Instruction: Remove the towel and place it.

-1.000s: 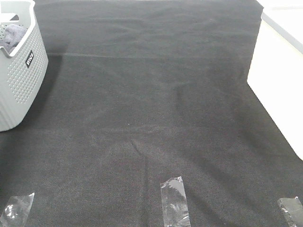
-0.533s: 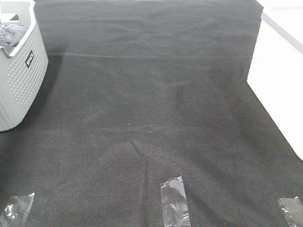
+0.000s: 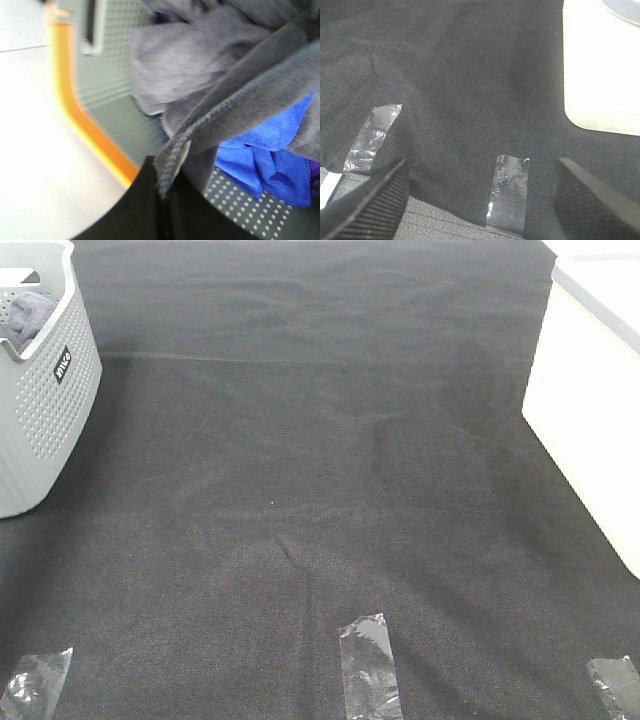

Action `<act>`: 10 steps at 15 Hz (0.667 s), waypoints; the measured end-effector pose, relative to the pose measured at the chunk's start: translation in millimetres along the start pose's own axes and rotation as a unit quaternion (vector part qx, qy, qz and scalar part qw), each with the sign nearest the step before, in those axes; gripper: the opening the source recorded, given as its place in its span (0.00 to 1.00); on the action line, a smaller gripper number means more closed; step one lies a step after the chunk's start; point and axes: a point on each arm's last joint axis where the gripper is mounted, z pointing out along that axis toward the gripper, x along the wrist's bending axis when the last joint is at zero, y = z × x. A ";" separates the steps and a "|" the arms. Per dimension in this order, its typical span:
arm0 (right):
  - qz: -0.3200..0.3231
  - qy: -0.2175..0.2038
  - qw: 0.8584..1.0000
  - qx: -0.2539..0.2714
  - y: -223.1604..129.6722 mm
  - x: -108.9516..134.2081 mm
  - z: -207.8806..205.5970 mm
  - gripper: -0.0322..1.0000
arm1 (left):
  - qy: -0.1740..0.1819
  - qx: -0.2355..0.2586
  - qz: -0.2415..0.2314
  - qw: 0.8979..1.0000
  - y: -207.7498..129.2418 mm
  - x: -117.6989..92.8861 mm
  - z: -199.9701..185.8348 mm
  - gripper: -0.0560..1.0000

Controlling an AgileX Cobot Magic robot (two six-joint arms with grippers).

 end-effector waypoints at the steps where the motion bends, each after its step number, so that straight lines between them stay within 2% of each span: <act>1: 0.000 0.000 1.000 0.000 0.0 0.0 0.0 0.77 | 0.012 -0.009 -0.013 1.000 2.5 3.0 -23.0 0.05; 5: 0.000 0.000 1.000 0.000 0.0 0.0 0.0 0.77 | 0.065 -0.061 -0.050 0.995 11.9 7.3 -105.9 0.05; 10: 0.000 -0.001 1.000 -0.005 1.0 -0.1 0.0 0.77 | 0.127 -0.139 -0.011 0.982 32.9 -6.9 -194.9 0.05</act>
